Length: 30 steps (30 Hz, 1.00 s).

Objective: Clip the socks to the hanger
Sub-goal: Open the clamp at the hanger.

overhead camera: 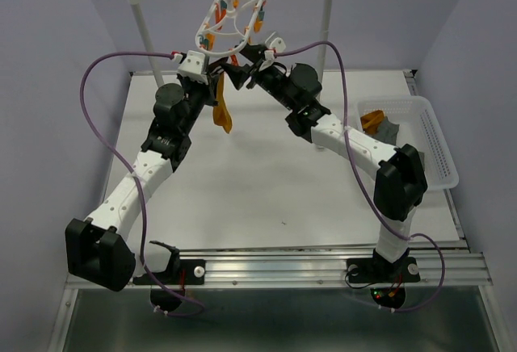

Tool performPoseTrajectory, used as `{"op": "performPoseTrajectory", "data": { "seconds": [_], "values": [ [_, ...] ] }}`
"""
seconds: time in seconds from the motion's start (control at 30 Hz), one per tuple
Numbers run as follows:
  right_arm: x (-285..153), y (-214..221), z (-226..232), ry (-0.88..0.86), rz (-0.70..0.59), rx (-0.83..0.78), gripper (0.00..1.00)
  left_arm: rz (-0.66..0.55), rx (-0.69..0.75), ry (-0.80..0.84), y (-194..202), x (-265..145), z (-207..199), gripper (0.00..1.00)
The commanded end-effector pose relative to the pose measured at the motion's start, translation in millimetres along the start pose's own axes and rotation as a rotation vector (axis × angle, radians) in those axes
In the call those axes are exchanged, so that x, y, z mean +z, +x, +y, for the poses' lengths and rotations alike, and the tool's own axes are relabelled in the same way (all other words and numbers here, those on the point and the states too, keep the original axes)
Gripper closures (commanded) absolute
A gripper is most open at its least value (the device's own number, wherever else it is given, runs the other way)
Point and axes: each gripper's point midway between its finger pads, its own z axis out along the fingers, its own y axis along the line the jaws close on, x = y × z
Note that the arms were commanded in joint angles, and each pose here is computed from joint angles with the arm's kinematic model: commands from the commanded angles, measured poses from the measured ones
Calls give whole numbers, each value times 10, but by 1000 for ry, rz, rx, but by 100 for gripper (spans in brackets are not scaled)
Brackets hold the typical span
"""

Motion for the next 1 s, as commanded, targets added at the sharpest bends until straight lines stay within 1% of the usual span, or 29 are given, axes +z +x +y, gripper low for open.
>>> {"op": "performPoseTrajectory", "data": {
  "seconds": [0.0,0.07,0.13,0.2,0.37,0.43,0.5,0.57,0.6,0.63,0.67,0.7,0.73,0.97],
  "values": [
    [48,-222,-25,25,-87,-6,37,-94,18,8,-308,-72,-5,100],
    [45,-211,-34,31,-84,-2,42,-94,18,5,-312,-72,1,100],
    [43,-212,-46,41,-82,12,55,-93,17,5,-304,-73,0,100],
    [40,-221,-49,43,-81,19,57,-93,17,2,-303,-76,6,100],
    [50,-242,-58,58,-49,84,71,-86,18,0,-268,-93,10,100],
    [66,-225,-40,61,-15,156,73,-83,18,-1,-252,-98,16,100],
    [62,-199,-33,67,23,195,79,-85,15,1,-253,-117,8,100],
    [62,-227,-31,76,31,236,81,-80,10,2,-226,-133,4,100],
    [54,-198,-22,78,50,254,84,-83,10,7,-236,-148,-4,100],
    [61,-220,-7,77,50,290,85,-79,10,8,-211,-157,-7,100],
    [50,-217,-55,88,54,304,89,-79,7,10,-208,-165,-11,100],
    [46,-200,-51,91,62,319,98,-82,9,11,-220,-176,-13,100],
    [47,-201,-52,95,64,330,99,-82,7,13,-218,-179,-20,100],
    [77,-196,-83,116,79,435,99,-74,27,34,-156,-263,-46,100]
  ]
}}
